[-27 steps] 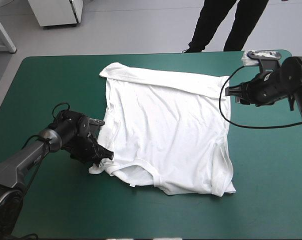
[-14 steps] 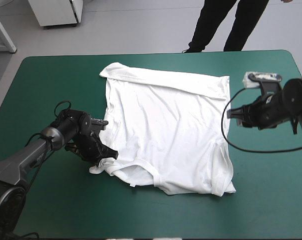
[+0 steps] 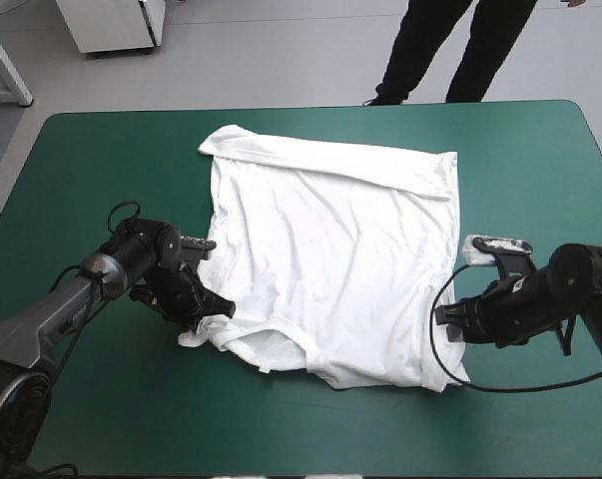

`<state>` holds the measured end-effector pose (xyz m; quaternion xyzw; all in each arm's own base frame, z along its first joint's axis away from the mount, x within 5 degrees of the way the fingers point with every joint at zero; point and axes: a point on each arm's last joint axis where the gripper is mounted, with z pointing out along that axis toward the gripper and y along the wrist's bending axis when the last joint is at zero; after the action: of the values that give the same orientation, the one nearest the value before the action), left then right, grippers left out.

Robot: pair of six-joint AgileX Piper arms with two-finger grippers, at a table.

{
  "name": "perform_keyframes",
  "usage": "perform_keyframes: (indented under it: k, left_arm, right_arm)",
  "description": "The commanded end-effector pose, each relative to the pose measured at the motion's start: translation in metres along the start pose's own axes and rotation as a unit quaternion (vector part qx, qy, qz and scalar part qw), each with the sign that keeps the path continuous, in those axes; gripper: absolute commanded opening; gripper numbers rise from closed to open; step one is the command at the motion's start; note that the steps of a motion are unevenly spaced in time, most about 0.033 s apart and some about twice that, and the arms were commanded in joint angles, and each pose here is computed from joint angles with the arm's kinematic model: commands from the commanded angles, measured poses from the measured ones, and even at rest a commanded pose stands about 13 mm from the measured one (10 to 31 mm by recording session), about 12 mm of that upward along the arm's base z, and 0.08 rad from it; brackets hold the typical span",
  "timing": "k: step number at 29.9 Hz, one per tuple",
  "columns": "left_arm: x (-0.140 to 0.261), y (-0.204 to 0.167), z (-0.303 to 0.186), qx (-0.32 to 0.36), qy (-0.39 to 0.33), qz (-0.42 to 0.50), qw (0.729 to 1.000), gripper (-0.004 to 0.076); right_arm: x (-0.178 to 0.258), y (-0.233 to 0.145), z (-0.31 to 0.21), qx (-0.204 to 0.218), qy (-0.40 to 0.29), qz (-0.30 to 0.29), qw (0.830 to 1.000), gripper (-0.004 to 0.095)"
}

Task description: Fold the cloth

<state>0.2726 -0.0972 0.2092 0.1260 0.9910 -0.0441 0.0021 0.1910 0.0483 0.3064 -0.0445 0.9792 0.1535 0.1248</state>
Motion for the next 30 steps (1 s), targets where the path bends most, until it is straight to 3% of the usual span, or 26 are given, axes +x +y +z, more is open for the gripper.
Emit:
perform_keyframes:
  k: [1,6,9,22,25,28,30]
  left_arm:
    - [-0.006,-0.002,0.002,0.007,-0.03,-0.002,1.0,-0.0022]
    - [-0.006,-0.002,0.002,0.007,-0.03,-0.002,1.0,-0.0022]
    - [-0.006,-0.003,0.002,0.012,-0.03,0.004,0.999,-0.0022]
    - [-0.007,-0.005,0.002,0.024,-0.034,0.009,0.999,-0.0022]
    - [-0.007,-0.005,0.002,0.024,-0.034,0.01,0.999,-0.0022]
    - [-0.007,-0.005,0.0,0.024,-0.038,0.011,0.999,-0.0022]
    - [-0.008,-0.005,-0.006,0.023,-0.048,0.014,0.999,-0.0022]
  right_arm:
    - [0.004,0.019,0.005,-0.01,-0.028,-0.024,0.999,0.045]
    - [0.011,0.028,0.029,0.063,-0.056,-0.041,0.996,0.0451]
    - [0.019,0.024,0.046,0.09,-0.048,-0.015,0.995,0.0451]
    - [0.029,0.015,0.104,0.08,0.019,0.03,0.996,0.0442]
    - [0.03,0.015,0.113,0.078,0.041,0.045,0.995,0.0324]
    - [0.03,0.016,0.113,0.077,0.043,0.047,0.995,-0.0019]
    - [0.027,0.018,0.106,0.073,0.029,0.042,0.996,-0.0008]
